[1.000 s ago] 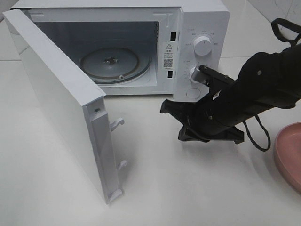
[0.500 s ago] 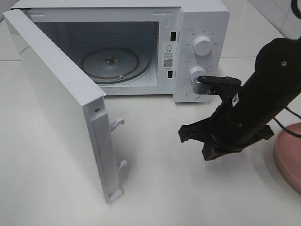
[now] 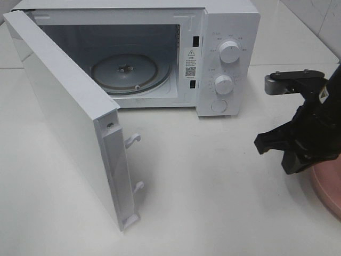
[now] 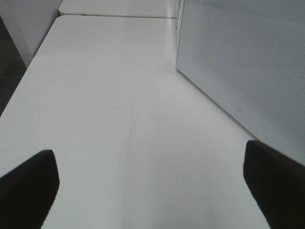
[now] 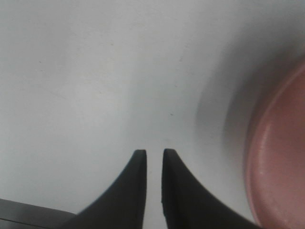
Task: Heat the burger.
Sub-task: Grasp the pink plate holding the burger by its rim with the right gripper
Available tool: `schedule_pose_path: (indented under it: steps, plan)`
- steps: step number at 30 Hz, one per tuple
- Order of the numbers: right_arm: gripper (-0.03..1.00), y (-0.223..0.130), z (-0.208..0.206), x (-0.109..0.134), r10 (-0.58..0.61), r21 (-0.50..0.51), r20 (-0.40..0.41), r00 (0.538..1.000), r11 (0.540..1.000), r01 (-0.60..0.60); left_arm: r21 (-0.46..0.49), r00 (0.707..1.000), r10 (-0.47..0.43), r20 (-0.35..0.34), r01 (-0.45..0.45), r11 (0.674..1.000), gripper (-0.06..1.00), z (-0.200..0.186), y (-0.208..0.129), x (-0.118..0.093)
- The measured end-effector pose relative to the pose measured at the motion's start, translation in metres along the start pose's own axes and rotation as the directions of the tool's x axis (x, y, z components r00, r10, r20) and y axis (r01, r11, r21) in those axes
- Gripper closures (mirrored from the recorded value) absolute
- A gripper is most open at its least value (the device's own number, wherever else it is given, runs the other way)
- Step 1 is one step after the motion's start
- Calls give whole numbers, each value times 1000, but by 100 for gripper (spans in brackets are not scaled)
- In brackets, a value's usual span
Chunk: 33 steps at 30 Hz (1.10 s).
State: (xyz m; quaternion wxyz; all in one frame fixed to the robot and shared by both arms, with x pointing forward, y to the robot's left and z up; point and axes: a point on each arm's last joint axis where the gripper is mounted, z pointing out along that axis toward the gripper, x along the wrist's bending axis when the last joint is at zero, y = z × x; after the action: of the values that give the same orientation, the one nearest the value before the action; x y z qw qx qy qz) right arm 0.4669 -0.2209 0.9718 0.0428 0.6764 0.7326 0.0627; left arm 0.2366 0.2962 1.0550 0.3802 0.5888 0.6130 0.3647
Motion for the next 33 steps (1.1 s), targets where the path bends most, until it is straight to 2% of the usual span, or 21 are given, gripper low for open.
schedule_pose_path:
  steps: [1,2,3,4,5,7,8,9,10,11,12,18,33]
  plan:
    - [77,-1,-2,-3,-3,0,11,1000,1000,3,0,1000,0,0,0,1000,-3,0,0,0]
    - [66,-2,-6,-8,-5,-2,33,999,1000,5,0,1000,0,0,0,1000,-3,0,0,0]
    - [66,-2,-6,-8,-5,-2,33,999,1000,5,0,1000,0,0,0,1000,-3,0,0,0]
    - [59,-2,-8,-11,-8,-4,44,999,1000,8,0,1000,0,0,0,1000,-3,0,0,0]
    - [59,-2,-8,-11,-8,-4,44,999,1000,8,0,1000,0,0,0,1000,-3,0,0,0]
    - [31,-3,-11,-19,-24,-2,91,996,1000,24,0,1000,0,0,0,1000,-3,0,0,0]
    - [31,-3,-11,-19,-24,-2,91,996,1000,24,0,1000,0,0,0,1000,-3,0,0,0]
    - [23,-3,-12,-21,-27,-2,100,995,1000,27,0,1000,0,0,0,1000,-3,0,0,0]
    - [10,-2,-12,-24,-30,-5,116,993,1000,31,0,1000,0,0,0,1000,-3,0,0,0]
    - [10,-2,-12,-24,-30,-5,116,993,1000,31,0,1000,0,0,0,1000,-3,0,0,0]
    - [3,-2,-12,-25,-39,-7,128,991,999,41,0,1000,0,0,0,1000,-3,0,0,0]
    - [-1,0,-8,-30,-28,2,144,989,1000,28,0,1000,0,0,0,1000,-3,0,0,0]
    - [2,13,30,-50,33,69,162,986,997,-45,0,1000,0,0,0,1000,-3,0,0,0]
